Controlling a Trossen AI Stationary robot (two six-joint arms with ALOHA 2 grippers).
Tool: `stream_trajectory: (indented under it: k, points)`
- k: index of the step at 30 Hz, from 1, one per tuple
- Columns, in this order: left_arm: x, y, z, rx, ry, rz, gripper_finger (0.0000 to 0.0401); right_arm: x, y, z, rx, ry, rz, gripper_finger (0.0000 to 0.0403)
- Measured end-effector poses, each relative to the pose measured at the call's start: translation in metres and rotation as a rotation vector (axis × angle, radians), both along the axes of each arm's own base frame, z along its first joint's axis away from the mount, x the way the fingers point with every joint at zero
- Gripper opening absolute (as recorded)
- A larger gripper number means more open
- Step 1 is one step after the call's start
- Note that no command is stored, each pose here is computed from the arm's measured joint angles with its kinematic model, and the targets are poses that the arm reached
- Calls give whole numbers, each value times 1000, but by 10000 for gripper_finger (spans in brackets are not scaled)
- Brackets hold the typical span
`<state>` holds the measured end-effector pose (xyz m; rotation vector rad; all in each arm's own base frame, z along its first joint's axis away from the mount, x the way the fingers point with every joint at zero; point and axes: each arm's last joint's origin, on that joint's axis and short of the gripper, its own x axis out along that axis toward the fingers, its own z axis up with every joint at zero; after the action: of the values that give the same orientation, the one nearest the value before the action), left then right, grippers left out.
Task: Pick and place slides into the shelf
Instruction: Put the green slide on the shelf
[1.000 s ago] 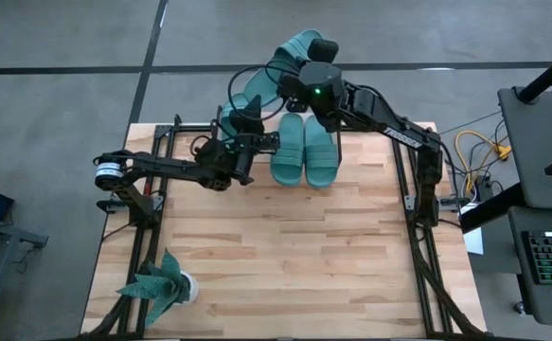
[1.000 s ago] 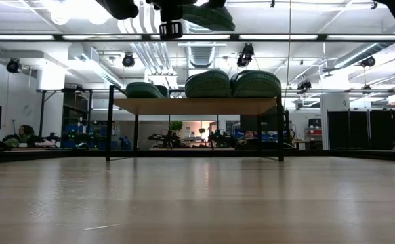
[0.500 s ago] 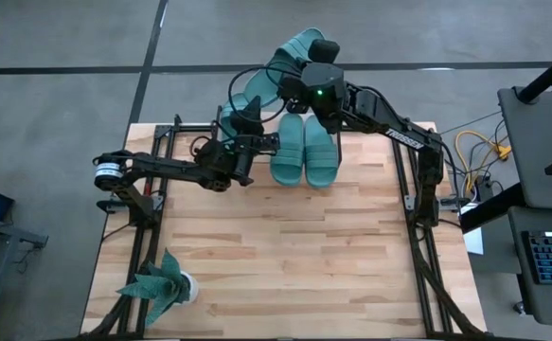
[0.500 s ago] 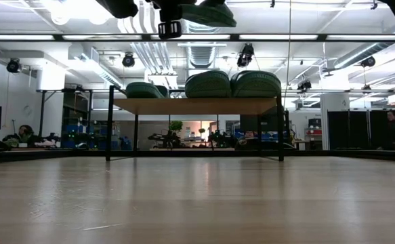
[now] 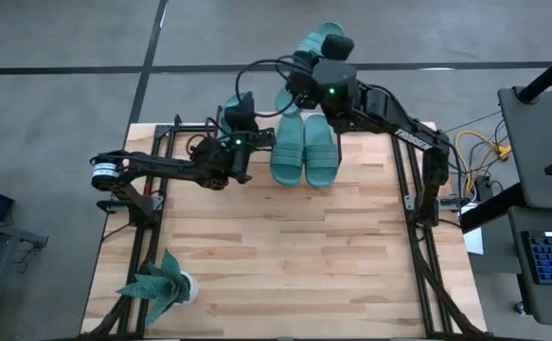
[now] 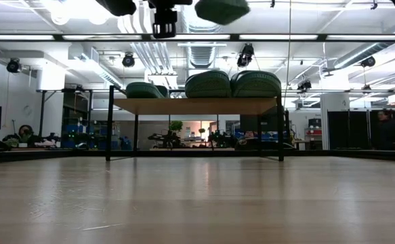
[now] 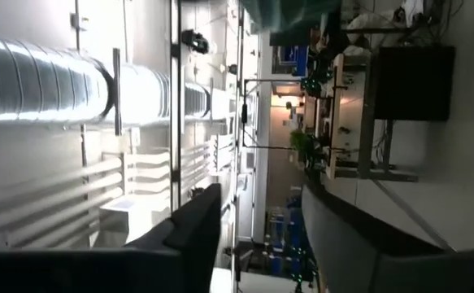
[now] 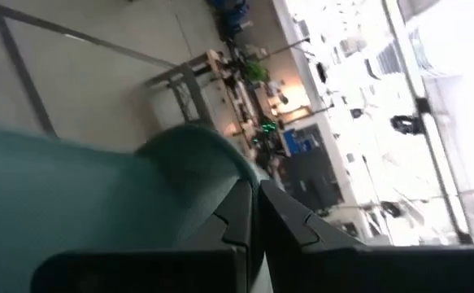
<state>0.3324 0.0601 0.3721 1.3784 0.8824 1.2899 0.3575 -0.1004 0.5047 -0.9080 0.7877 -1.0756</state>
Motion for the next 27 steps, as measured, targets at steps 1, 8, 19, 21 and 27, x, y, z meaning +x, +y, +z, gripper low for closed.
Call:
stream_trajectory:
  k: [1,8,19,21,27]
  points:
    - [-2,0,1,-4,-6,5,169,-1,1,1,-5,1,-11,8]
    - [-20,-2,18,-22,-79,25,215,4,16,-1,-3,14,27,8]
    - [-78,-9,60,-24,-326,-8,217,-15,34,1,116,-9,172,8]
    - [-87,-11,61,-28,-364,-28,217,-20,36,3,160,-39,235,8]
    - [-105,-13,45,-27,-397,-121,217,-21,39,4,212,-59,339,8]
